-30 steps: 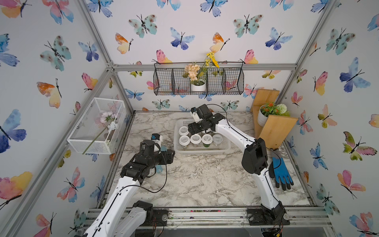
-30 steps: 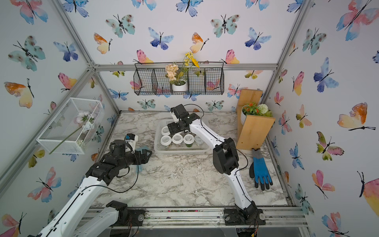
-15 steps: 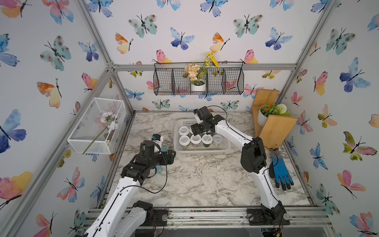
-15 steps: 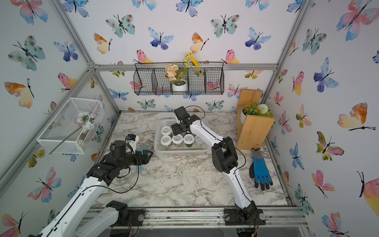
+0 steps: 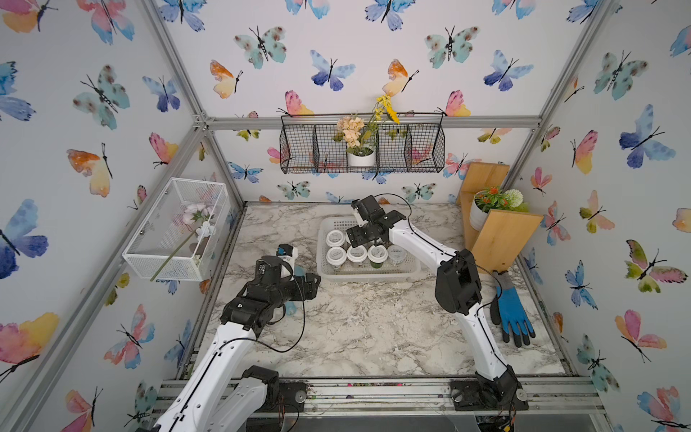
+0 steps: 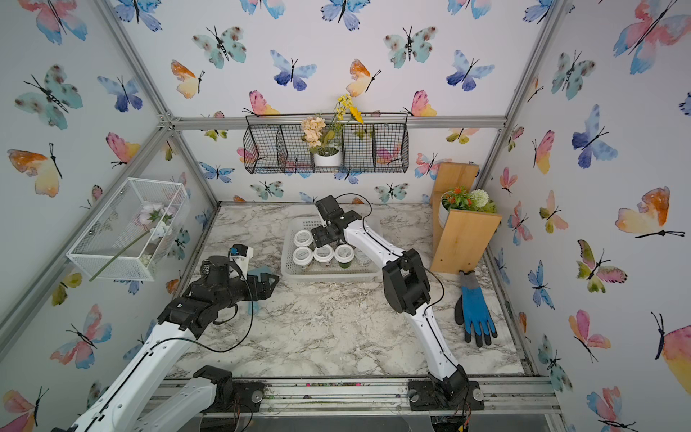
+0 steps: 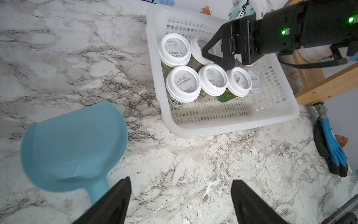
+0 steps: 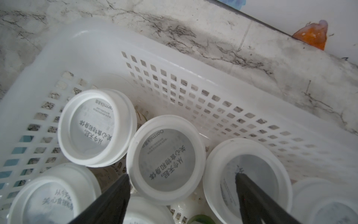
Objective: Put the yogurt in the basket
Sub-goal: Reset both arms
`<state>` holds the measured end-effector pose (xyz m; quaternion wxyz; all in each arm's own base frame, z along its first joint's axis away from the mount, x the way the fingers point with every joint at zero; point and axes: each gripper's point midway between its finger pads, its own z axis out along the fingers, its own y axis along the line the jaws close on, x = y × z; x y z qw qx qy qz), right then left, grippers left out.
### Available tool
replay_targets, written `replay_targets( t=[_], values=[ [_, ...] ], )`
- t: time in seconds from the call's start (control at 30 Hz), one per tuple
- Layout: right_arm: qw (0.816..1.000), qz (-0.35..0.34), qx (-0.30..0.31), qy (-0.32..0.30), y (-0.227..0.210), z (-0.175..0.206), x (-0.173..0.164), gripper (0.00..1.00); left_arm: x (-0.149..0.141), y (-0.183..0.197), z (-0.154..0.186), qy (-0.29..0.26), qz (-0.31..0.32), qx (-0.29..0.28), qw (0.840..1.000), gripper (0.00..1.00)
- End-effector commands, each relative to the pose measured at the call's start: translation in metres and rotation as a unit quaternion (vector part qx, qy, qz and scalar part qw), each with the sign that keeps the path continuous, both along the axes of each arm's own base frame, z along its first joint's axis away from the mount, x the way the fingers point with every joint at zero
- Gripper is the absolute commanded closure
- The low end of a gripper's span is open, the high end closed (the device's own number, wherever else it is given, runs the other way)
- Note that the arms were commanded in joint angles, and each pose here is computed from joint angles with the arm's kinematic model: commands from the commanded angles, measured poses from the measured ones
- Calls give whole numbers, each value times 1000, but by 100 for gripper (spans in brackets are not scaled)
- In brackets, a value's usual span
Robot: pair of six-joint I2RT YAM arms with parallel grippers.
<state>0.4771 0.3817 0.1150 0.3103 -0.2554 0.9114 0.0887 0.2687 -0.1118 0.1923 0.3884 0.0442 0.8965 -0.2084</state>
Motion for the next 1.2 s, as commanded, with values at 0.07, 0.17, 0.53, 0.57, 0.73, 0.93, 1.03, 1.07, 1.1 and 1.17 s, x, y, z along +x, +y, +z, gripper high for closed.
replay_targets(
  t=[0.07,0.17,0.53,0.57,0.73,0.93,1.03,1.07,1.1,1.17],
  values=[
    [1000,-8,-25,-10,-3,-9,6,12,-1,-5,3,-8,-15,-12,1000,14],
    [999,-10,-31,-11,-4,-12,7,12,-1,-5,4,-9,-16,-12,1000,14],
    [999,-12,-38,-14,-7,-11,8,11,-2,-6,4,-8,-17,-14,1000,14],
    [999,-12,-38,-15,-7,-11,8,11,-2,-6,4,-8,-17,-14,1000,14],
    [1000,-7,-24,-14,-4,-1,4,11,-2,-6,3,-8,-17,-14,1000,14],
    [999,-1,16,-36,2,31,3,11,-2,-6,3,-7,-19,-13,1000,14],
    [999,0,27,-40,7,38,5,12,-2,-7,2,-7,-20,-14,1000,14],
    [999,0,30,-40,8,38,7,12,-2,-6,2,-7,-20,-14,1000,14],
    [999,0,32,-39,10,37,8,13,-2,-6,3,-8,-20,-15,1000,14],
    [999,0,38,-38,13,35,9,14,-2,-6,4,-10,-20,-15,1000,14]
  ],
)
